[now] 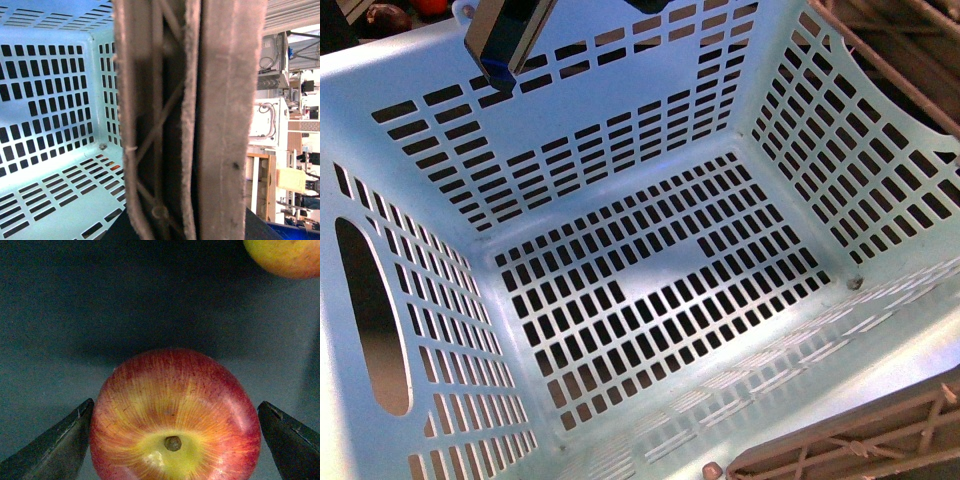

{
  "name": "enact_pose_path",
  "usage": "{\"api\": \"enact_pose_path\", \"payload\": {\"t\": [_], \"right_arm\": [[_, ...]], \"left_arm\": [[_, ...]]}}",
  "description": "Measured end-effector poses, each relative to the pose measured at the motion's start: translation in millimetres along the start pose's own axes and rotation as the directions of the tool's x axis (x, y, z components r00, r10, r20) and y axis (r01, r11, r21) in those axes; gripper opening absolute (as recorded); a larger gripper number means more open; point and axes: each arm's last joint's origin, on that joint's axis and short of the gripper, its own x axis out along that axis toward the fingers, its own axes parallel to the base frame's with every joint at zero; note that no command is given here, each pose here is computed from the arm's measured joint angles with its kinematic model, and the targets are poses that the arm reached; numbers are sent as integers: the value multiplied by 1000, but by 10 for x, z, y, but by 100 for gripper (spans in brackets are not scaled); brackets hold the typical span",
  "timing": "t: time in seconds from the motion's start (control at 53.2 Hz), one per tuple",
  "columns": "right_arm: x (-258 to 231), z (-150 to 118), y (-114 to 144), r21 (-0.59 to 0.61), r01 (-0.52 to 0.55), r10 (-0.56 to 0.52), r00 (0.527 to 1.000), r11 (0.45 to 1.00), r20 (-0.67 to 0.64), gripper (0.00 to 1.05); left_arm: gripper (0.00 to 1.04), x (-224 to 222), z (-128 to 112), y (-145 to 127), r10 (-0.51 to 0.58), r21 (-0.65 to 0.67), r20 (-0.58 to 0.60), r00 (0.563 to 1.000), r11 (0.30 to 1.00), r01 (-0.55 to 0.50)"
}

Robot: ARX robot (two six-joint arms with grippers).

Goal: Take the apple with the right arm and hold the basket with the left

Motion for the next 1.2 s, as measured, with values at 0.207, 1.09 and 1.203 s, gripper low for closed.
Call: {"api": "enact_pose_path", "payload": {"t": [0.207,1.09,1.203], "right_arm": [[11,-86,14,5,-2,2,1000,1000,-13,80],[-1958,304,-635,181,79,-157,870,980,468,80],[-2303,404,-533,172,53,-142,818,984,558,80]], "left_arm": [[16,0,0,0,0,0,0,1000,1000,0],[16,0,0,0,0,0,0,1000,1000,0],[16,0,0,0,0,0,0,1000,1000,0]]}}
